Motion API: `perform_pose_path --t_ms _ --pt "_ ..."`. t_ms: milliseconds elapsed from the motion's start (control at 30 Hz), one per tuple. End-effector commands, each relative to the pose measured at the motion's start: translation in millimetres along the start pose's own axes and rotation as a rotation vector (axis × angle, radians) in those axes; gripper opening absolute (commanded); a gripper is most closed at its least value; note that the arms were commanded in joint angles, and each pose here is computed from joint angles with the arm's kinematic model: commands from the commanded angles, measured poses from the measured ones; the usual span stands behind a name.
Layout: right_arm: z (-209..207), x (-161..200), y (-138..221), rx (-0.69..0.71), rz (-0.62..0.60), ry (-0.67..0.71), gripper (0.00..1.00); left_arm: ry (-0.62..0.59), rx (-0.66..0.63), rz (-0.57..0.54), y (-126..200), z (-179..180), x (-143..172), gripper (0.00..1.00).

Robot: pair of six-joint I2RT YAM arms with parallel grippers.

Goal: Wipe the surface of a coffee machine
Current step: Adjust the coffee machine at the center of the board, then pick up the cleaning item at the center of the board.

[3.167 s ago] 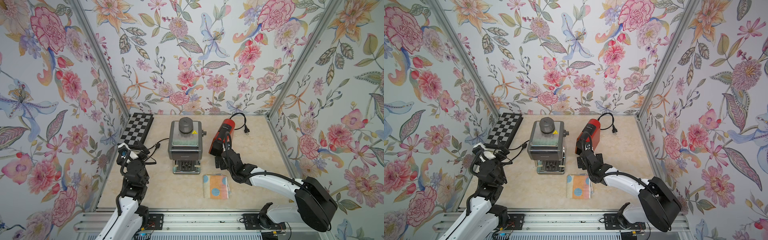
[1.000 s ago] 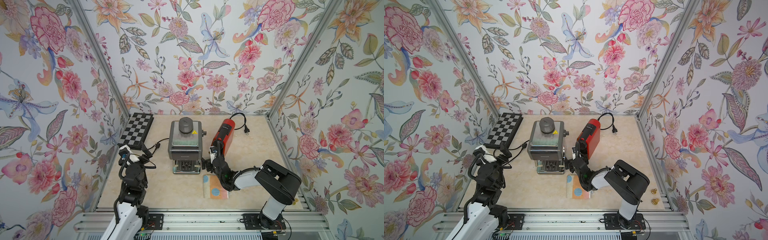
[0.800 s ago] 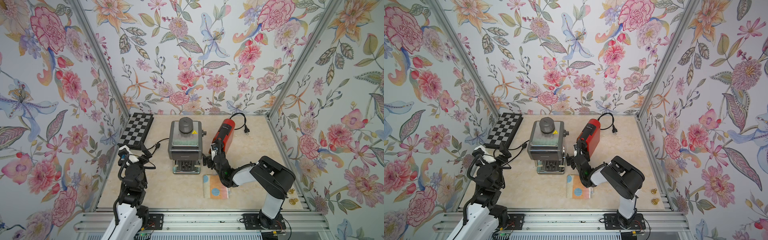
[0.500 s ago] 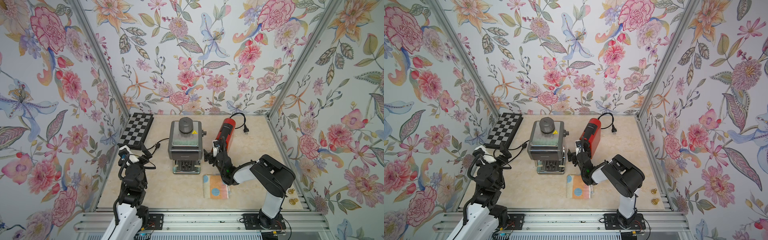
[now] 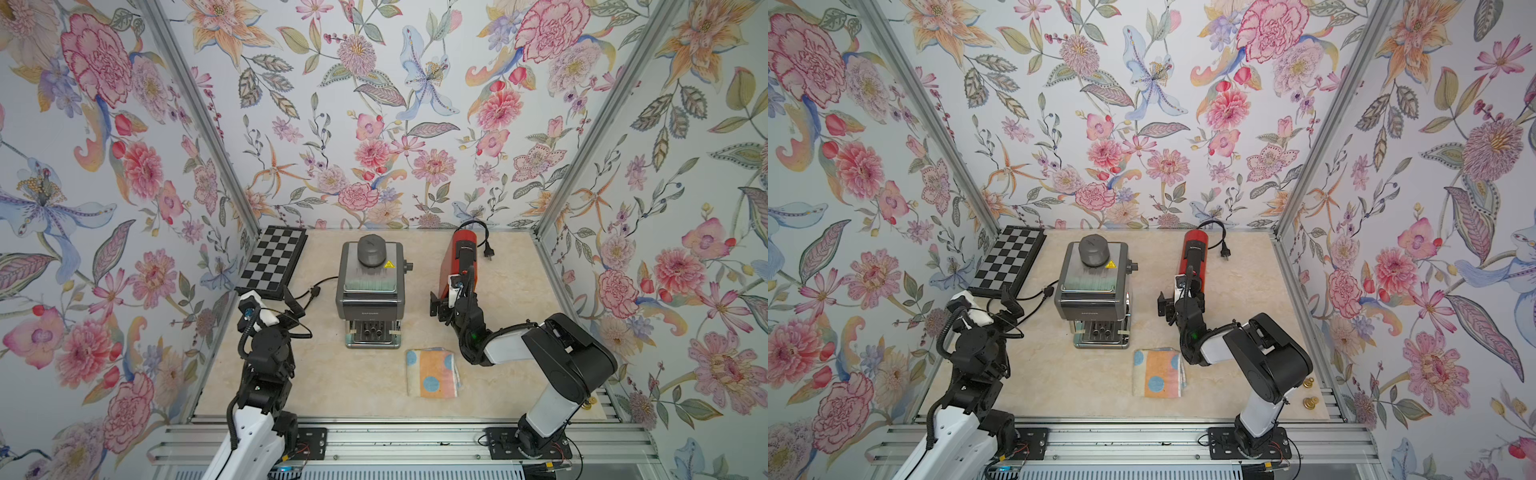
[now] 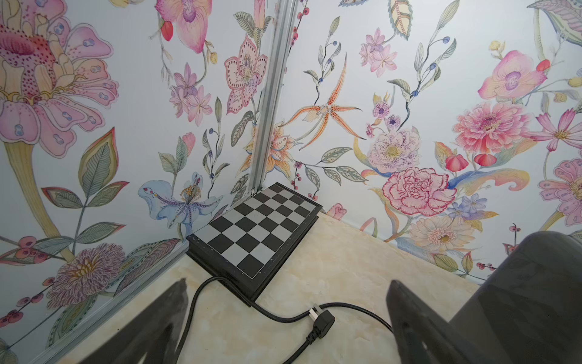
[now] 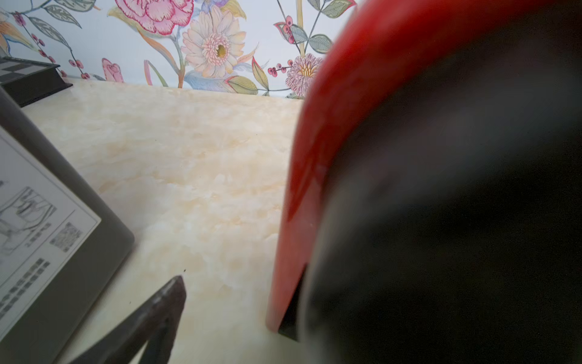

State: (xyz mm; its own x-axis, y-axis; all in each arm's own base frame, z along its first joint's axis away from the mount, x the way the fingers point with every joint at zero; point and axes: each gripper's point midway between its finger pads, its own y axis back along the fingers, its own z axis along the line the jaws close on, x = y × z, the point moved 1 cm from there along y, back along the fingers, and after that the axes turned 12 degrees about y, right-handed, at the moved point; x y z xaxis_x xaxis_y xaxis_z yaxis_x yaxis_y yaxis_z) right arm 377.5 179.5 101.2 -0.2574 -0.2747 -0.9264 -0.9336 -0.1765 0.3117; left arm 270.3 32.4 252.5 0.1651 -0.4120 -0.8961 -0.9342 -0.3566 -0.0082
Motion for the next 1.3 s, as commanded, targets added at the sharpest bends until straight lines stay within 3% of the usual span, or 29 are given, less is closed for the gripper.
perform_pose_path --t_ms 0,167,433,600,933,1267 --pt "11 8 23 -0.047 0.081 0.032 1.0 0.028 0.025 -0.005 2 -7 -7 0.99" --pt "39 5 71 -0.104 0.205 0.041 1.0 0.035 0.015 -0.031 5 -4 -13 0.99" --pt "44 23 130 -0.134 0.553 -0.072 1.0 0.049 0.038 -0.048 9 -9 -23 0.99" --pt "80 34 151 -0.272 0.751 -0.061 0.9 0.049 0.042 -0.044 12 -7 -23 0.99" --pt "108 63 186 -0.362 0.943 -0.041 0.84 0.05 0.023 -0.053 16 -1 -24 0.99" --pt "119 92 182 -0.315 0.968 -0.016 0.84 0.059 0.028 -0.063 17 -1 -26 0.99"
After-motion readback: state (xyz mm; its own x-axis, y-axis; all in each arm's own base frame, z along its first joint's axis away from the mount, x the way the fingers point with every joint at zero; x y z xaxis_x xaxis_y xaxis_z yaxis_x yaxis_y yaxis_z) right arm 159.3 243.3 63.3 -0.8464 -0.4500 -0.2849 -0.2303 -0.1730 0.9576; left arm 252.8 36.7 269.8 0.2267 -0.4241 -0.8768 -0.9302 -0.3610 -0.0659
